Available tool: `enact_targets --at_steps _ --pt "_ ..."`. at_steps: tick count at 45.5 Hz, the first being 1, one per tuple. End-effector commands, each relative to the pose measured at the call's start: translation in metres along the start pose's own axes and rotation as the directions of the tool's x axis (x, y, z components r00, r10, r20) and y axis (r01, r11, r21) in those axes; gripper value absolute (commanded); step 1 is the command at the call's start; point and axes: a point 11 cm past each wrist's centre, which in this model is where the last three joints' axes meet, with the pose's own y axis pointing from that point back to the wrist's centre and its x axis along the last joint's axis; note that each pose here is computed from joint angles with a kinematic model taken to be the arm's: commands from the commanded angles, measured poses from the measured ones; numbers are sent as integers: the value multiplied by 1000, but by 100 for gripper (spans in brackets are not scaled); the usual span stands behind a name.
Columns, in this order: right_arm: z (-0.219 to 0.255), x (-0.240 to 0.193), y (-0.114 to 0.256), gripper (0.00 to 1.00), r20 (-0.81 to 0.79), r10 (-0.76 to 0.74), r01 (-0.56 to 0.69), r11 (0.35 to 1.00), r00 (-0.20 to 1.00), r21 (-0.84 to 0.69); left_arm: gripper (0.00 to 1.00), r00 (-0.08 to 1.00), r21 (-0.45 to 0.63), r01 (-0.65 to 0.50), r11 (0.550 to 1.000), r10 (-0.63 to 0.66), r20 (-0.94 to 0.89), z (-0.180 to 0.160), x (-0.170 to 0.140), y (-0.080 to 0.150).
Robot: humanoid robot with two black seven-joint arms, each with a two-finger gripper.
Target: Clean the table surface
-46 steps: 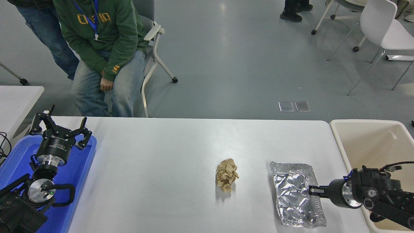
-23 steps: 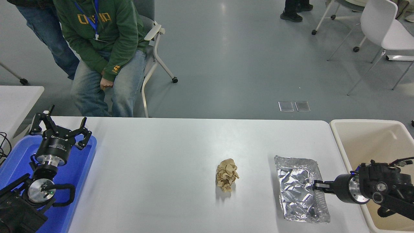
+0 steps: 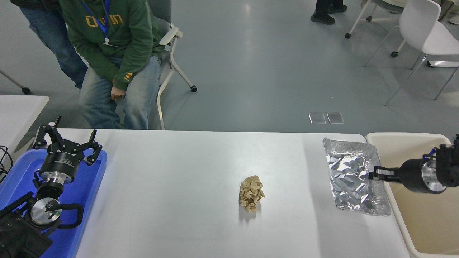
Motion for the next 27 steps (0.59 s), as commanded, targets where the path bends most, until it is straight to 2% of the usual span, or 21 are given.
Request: enact_targets --at_steps 1,12,27 --pt "-10 45 50 0 -2 42 -42 999 999 21 100 1000 0 0 1000 0 0 0 0 0" --pt "-19 76 88 0 -10 68 -68 997 998 39 100 1000 0 -1 1000 1 1 0 0 0" --pt "-23 78 93 0 -19 74 -73 996 997 49 100 1000 0 0 1000 0 0 0 0 0"
